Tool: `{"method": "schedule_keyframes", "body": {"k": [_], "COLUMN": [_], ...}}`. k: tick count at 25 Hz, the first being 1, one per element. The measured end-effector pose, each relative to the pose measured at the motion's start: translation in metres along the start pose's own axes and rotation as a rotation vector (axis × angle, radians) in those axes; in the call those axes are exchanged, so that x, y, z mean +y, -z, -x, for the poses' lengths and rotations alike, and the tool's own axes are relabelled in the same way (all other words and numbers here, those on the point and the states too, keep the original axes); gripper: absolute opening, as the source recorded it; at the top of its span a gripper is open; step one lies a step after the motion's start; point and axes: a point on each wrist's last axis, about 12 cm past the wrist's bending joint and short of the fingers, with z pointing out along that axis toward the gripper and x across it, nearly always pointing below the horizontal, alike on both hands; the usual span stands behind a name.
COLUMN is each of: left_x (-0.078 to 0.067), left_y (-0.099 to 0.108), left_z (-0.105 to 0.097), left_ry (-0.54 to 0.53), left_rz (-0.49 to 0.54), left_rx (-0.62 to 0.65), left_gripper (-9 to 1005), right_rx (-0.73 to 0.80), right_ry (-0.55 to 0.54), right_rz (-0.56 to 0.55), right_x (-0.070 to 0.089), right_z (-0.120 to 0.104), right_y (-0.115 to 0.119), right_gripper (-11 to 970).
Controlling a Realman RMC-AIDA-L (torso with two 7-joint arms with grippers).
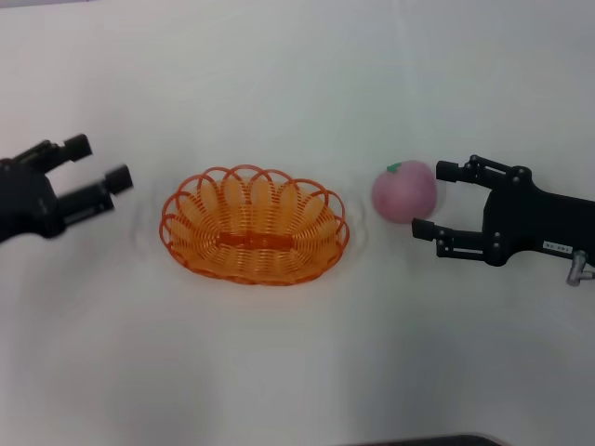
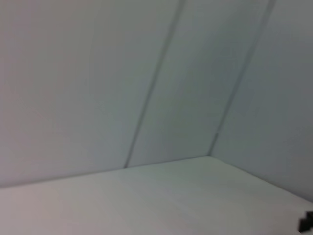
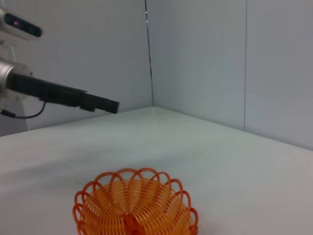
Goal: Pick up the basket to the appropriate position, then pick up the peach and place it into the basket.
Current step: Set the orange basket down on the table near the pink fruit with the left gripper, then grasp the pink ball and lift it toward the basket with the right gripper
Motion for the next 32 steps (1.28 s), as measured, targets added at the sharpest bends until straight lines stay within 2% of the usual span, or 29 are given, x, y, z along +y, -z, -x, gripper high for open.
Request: {"method": "schedule_keyframes", "body": {"k": [1,2,3,7,11,19,28,32], "left_x": [0.0,-0.006,-0.009,-0.018,-0.026,-0.034,-0.036,-0.037], "left_y": [0.0,0.001,0.002,0.004,0.008,0.011,0.012,0.013], "left_z": [0.0,-0.006,-0.01,-0.026,-0.04,-0.061,-0.066,-0.067], "left_ry": [0.0,-0.082,-0.113,-0.192,-0.213,-0.205,-0.23,-0.228], "left_rz": [0.0,-0.031,-0.038,-0.056,-0.072,-0.134,-0.138,-0.145], "left_rx": [0.0,-0.012,-0.015,-0.019,-0.006,0.131,0.142,0.152], "left_gripper": [837,836,835,832,831,831,830,830], "right_rx": [-0.002,-0.003,-0.003,-0.005,-0.005,-0.002,-0.003,-0.004], "right_ry": [-0.001,-0.001,-0.002,-0.009,-0.01,0.0,-0.005,-0.098], "right_rz": [-0.003,-0.005,-0.007,-0.007,-0.008,-0.012,-0.011,-0.003], "right_x": [0.0,0.0,0.0,0.0,0.0,0.001,0.003,0.0], "right_z": [0.0,0.0,0.0,-0.001,-0.001,-0.003,-0.004,0.0], "right_y": [0.0,0.001,0.001,0.0,0.001,0.003,0.004,0.008], "right_gripper": [884,884,884,884,883,883,883,882]}}
